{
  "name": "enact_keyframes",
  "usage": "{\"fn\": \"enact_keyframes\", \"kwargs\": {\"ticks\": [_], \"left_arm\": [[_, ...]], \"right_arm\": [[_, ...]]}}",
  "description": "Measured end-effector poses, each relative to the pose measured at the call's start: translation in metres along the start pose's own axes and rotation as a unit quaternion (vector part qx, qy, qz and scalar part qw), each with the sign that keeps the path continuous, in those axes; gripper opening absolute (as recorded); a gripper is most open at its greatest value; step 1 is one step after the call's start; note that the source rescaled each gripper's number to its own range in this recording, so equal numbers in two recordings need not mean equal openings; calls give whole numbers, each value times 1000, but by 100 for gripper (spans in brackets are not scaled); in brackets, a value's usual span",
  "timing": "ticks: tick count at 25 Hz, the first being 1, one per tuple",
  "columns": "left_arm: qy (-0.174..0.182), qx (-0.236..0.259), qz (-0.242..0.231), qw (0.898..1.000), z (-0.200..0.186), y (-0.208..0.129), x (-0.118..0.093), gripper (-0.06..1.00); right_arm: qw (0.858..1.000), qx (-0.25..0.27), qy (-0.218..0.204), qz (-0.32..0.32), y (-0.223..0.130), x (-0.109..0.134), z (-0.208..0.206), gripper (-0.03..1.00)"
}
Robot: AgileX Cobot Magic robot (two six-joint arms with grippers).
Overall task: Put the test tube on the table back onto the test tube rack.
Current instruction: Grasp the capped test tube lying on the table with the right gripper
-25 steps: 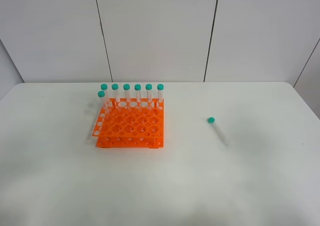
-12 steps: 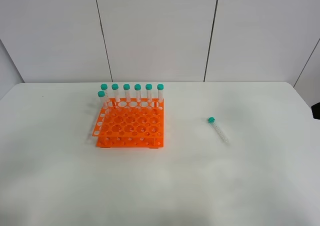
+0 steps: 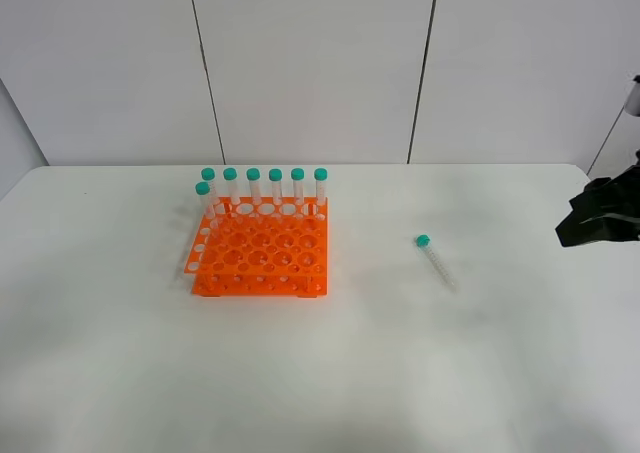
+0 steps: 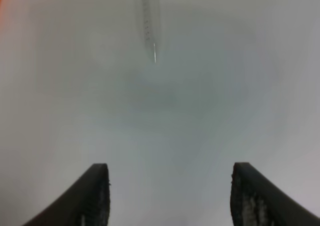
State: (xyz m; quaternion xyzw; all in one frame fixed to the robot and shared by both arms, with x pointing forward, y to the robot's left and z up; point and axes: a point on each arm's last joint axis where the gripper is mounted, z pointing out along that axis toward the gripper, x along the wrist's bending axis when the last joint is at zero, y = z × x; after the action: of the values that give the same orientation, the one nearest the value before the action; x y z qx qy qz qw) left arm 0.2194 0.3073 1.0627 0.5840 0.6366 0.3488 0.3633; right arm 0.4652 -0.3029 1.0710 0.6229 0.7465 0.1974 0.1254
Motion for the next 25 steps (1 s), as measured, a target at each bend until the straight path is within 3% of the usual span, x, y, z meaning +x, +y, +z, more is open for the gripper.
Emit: {"fn": "enact_keyframes", "kwargs": {"ticks": [7, 14, 25], "left_arm": [[0, 0, 0, 1000, 0, 0, 0, 100], [0, 0, 0, 1000, 0, 0, 0, 100], [-1, 0, 0, 1000, 0, 0, 0, 100]], "right_arm": [[998, 9, 14, -59, 22, 16, 52, 90], [994, 81, 13, -79, 23, 22, 121, 89], [993, 81, -4, -91, 31, 15, 175, 87]]}}
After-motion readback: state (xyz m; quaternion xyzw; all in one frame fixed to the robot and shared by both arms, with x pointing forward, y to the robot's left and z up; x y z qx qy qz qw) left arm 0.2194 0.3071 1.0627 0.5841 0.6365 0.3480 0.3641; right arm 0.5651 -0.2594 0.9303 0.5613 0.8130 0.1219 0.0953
